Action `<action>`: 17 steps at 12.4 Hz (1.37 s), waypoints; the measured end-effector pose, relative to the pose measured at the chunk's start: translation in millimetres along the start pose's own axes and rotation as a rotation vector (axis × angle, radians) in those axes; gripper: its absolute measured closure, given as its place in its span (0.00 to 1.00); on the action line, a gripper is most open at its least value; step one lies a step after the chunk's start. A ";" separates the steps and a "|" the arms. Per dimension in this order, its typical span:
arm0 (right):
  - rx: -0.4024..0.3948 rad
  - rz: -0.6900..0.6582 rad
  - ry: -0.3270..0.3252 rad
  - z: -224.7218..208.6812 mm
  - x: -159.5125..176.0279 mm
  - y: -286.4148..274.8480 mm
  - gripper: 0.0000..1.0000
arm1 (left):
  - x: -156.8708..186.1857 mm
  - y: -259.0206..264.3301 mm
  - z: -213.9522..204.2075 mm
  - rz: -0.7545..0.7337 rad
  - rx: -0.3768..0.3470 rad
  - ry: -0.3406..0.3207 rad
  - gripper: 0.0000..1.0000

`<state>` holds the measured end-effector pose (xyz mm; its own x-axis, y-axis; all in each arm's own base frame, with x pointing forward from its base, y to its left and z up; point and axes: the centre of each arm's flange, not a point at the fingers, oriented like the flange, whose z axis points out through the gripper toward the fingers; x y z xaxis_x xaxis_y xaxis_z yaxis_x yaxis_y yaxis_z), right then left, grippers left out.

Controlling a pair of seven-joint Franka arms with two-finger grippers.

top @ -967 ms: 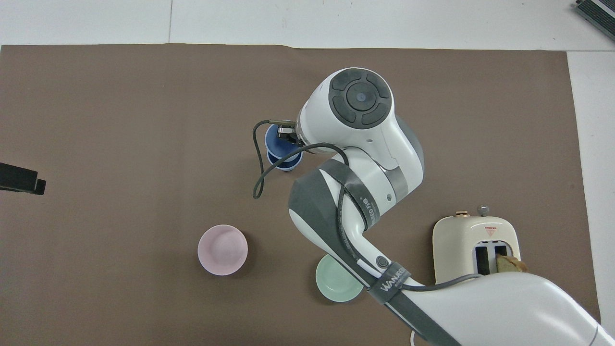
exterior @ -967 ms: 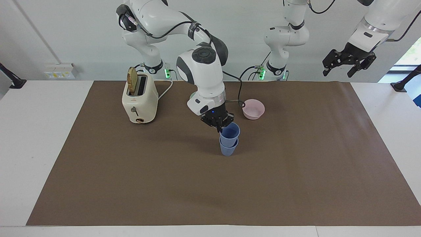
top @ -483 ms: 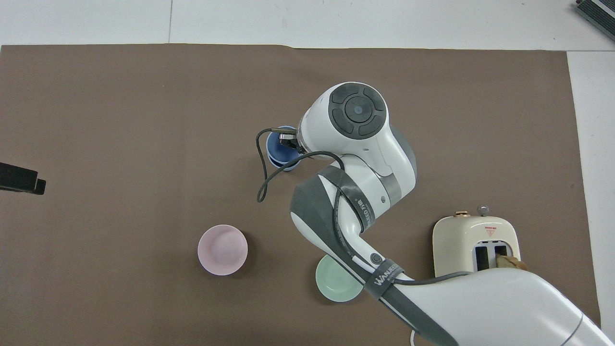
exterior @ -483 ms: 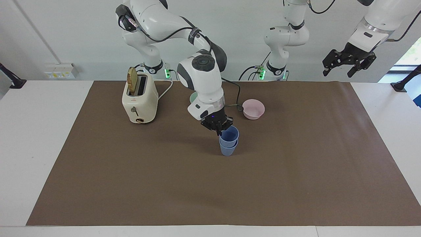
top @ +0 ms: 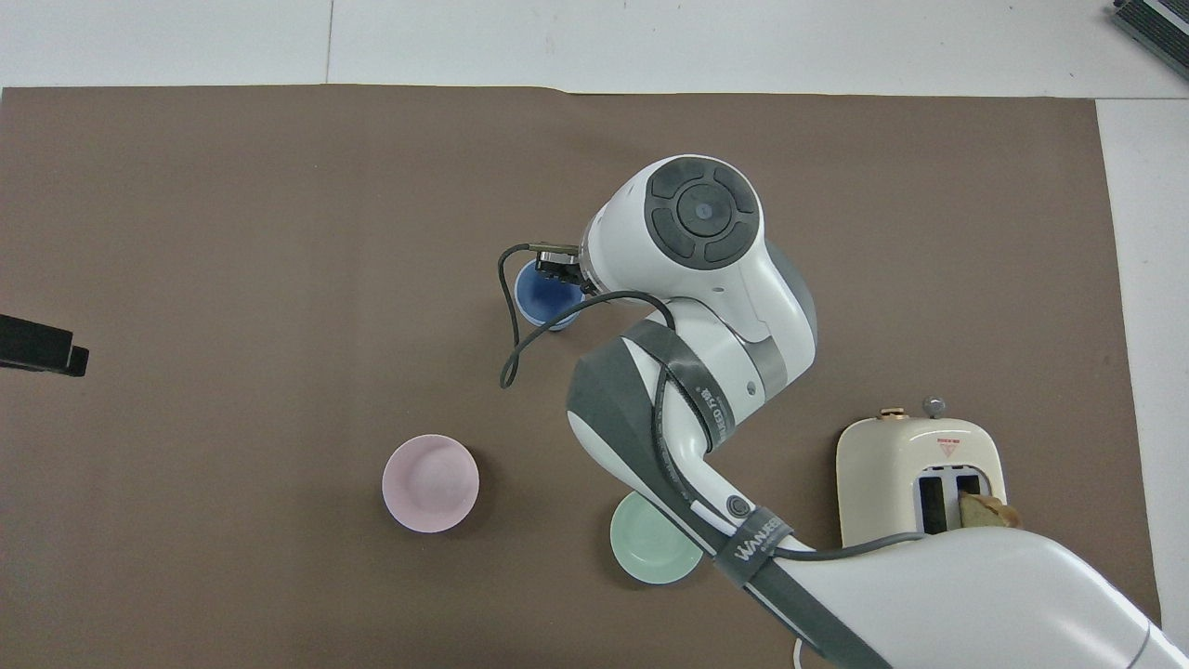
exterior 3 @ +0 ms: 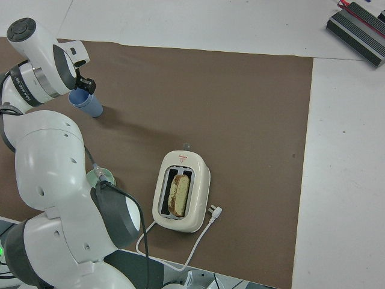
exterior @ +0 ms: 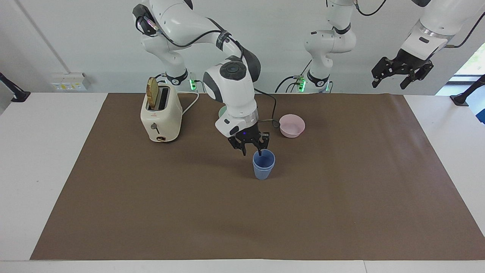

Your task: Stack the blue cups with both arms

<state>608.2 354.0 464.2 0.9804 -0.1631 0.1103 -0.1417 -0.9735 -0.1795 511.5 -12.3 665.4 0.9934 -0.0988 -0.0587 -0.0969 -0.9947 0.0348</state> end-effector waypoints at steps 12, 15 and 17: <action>-0.235 -0.081 -0.052 -241.8 8.3 263.7 0.00 | 0.0 0.0 0.0 0.000 0.000 0.000 0.00; -0.237 -0.086 -0.033 -257.0 -1.2 259.0 0.00 | 0.0 0.0 0.0 0.000 0.000 0.000 0.00; -0.239 -0.083 -0.037 -263.1 -2.8 259.3 0.00 | 0.0 0.0 0.0 0.000 0.000 0.000 0.00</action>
<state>532.8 59.9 674.5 0.9937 -0.0793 0.0786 -0.0845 -0.9943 0.0651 511.5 -12.3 665.4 0.9934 -0.0987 -0.0588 -0.0968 -0.9947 0.0347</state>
